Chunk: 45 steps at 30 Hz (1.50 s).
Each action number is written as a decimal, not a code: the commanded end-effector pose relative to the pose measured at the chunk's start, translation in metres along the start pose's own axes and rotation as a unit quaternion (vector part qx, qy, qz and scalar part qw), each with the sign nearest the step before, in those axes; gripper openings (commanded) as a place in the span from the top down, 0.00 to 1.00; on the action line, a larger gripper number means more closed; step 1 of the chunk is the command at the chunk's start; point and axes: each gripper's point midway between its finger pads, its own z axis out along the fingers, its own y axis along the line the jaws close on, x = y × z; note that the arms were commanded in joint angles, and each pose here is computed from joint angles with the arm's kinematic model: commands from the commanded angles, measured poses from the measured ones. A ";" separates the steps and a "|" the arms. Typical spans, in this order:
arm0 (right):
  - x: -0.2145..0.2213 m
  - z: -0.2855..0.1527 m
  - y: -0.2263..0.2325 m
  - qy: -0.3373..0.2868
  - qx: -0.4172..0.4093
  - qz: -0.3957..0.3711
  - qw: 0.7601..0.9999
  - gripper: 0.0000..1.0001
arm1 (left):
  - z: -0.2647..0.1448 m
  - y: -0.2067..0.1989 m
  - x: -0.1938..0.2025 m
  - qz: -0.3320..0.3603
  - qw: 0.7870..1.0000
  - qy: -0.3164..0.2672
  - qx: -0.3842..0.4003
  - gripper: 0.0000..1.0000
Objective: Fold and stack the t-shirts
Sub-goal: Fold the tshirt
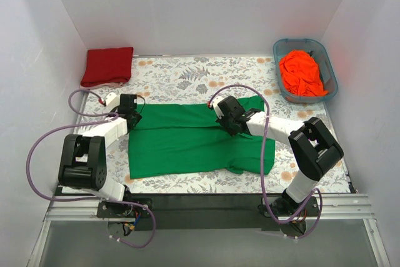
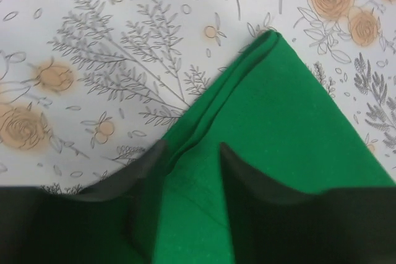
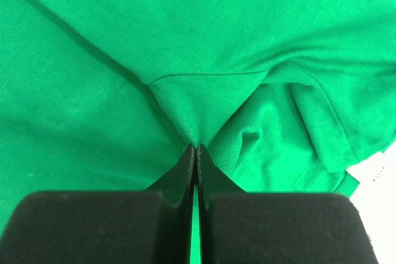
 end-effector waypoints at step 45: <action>-0.011 -0.011 0.021 -0.013 -0.063 0.028 0.998 0.99 | -0.008 0.036 -0.009 -0.074 0.992 -0.001 -0.098 1.00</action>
